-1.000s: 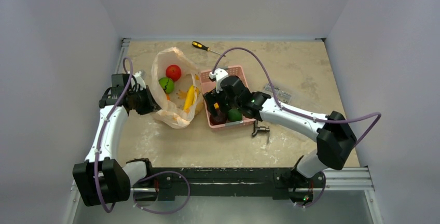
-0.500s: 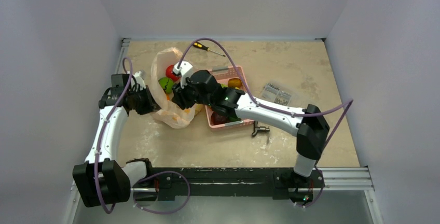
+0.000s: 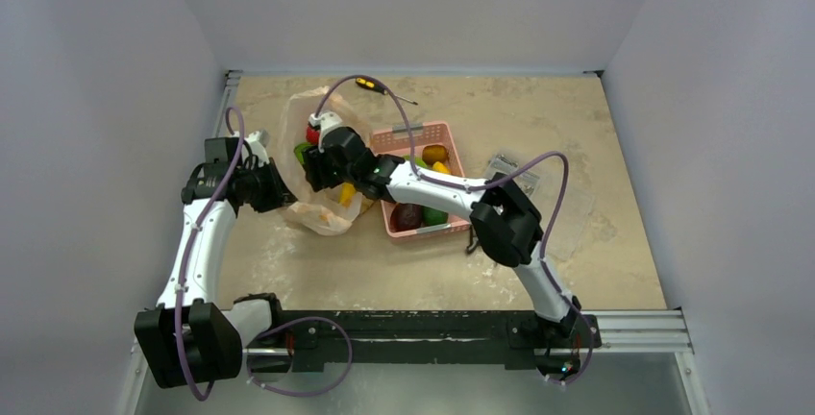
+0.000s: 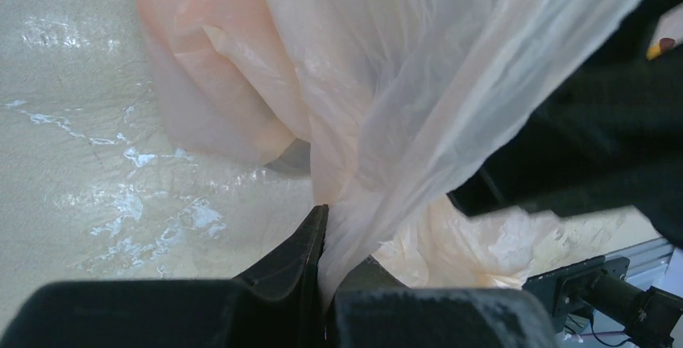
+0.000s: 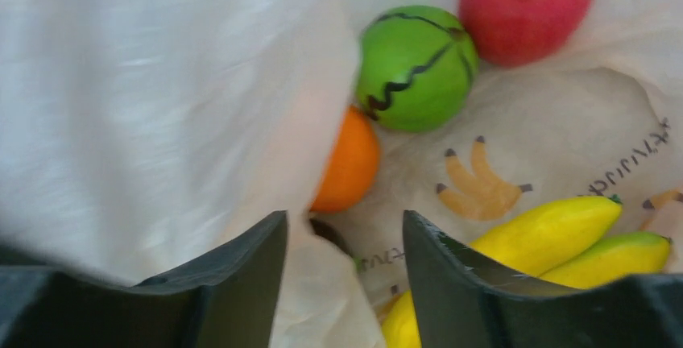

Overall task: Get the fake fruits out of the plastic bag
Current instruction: Take out the fake fruit from the plastic bag.

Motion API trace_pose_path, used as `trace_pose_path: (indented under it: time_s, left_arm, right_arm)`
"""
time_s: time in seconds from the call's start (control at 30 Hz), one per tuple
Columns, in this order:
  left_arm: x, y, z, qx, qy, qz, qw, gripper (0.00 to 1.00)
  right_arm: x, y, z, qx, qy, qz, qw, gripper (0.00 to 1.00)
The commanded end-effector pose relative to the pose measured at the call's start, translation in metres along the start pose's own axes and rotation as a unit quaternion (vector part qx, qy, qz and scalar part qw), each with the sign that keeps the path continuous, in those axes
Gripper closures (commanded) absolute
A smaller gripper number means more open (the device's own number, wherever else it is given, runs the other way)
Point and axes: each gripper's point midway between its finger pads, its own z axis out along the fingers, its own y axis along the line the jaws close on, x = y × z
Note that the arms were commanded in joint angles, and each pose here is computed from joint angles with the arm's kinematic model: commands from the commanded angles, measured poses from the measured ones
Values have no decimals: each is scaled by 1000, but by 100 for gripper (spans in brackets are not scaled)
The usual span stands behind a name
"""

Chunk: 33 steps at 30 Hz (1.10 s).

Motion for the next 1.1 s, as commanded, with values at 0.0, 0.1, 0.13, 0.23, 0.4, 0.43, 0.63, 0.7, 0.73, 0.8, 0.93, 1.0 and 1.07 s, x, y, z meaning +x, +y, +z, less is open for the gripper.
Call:
trace_pose_path:
  time_s: [0.0,0.1,0.13,0.23,0.4,0.43,0.63,0.7,0.73,0.8,0.93,1.0,1.07]
  left_arm:
    - [-9,-6,-5,9,-20,17,1000,100]
    - [-9,-7,-5,11,-19,16,1000,100]
    - [-9,-7,-4,12,-18,16,1000,100]
    - [-9,-8,-4,15,-17,16,1000,100]
    - [-9,-9,-4,17,-18,16,1000,100]
    - [-9,-9,-4,18,-18,16,1000,100]
    - [-9,-10,-4,21,-17,16,1000,100]
    - [-9,-10,-4,21,-17,16,1000,100]
    - [-9,-10,-4,22,-16,16,1000,100]
    - [-9,-11,-4,23,-17,15,999,100]
    - [-9,-11,-4,23,-16,15,999,100]
    - [-9,-11,-4,23,-16,15,999,100]
    - [-9,-11,-4,24,-17,15,999,100]
  right_arm:
    - [-49,-23,11,17,-68,109,992,42]
    - [-52,-29,22,17,-71,118,990,38]
    - [-52,-29,26,17,-71,119,990,36]
    - [-53,-29,35,9,-72,122,990,32]
    - [-55,-32,50,14,-80,122,989,24]
    - [-57,-33,53,18,-85,118,989,23]
    - [-54,-37,73,29,-91,112,989,15]
    - [-51,-38,79,33,-88,108,990,14]
    - [-49,-39,82,34,-85,108,990,14]
    - [-43,-41,88,36,-83,107,990,13]
    - [-31,-47,99,48,-77,107,990,13]
    - [-25,-48,104,49,-73,108,990,13]
    - [-20,-50,108,50,-70,110,990,14]
